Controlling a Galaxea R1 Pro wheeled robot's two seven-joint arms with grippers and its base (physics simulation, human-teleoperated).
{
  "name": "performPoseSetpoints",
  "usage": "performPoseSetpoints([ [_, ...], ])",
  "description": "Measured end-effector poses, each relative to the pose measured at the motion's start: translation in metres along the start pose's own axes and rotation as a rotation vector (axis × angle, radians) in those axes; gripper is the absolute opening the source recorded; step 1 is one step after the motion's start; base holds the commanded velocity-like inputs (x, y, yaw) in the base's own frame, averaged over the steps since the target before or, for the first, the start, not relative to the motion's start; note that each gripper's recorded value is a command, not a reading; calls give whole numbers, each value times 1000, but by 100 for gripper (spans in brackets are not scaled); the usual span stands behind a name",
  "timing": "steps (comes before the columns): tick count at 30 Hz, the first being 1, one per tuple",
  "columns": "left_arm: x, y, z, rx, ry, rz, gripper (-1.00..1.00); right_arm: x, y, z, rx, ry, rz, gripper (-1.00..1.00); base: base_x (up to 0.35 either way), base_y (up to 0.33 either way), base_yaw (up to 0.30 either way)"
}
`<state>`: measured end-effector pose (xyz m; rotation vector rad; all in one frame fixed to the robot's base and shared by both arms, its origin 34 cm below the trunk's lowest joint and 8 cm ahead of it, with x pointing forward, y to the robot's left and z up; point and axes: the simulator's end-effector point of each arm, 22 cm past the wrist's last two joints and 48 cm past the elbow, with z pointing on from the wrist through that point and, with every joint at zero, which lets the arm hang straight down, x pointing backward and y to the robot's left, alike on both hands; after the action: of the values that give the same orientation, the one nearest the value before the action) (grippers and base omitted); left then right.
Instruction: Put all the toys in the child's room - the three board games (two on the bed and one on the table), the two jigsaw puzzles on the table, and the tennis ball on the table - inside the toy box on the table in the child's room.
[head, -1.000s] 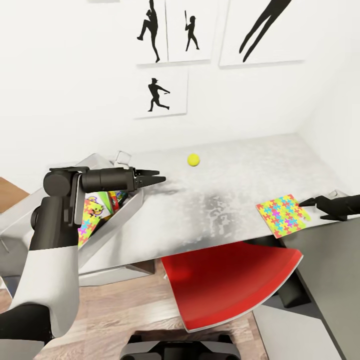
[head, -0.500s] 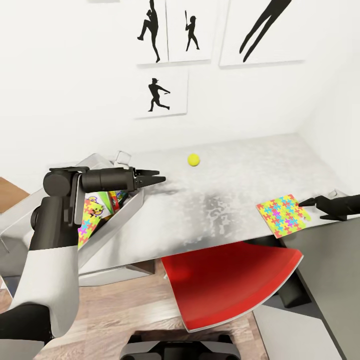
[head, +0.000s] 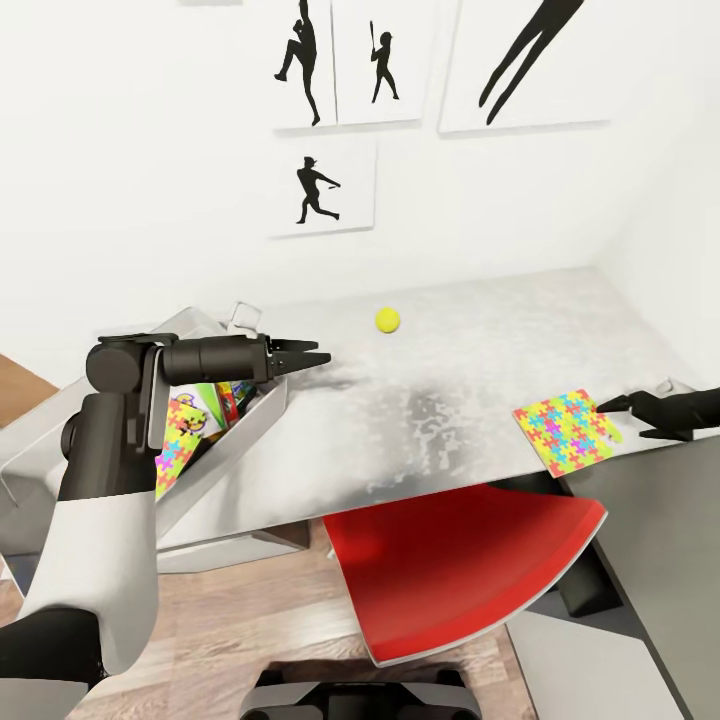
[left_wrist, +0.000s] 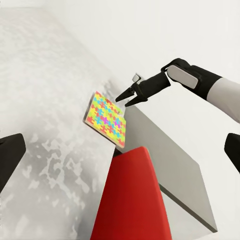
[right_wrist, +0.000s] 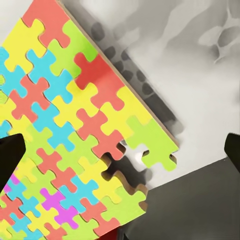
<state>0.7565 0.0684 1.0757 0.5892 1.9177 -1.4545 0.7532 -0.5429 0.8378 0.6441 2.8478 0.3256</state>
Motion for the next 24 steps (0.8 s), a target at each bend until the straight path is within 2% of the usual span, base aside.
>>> performPoseSetpoints([
  [12, 0, 0, 0, 0, -1, 0, 100, 2, 20, 11, -20, 5, -23, 100, 4, 0, 0],
  [24, -1, 0, 0, 0, -2, 0, 100, -12, 44, 14, -42, -43, -80, 100, 0, 0, 0],
])
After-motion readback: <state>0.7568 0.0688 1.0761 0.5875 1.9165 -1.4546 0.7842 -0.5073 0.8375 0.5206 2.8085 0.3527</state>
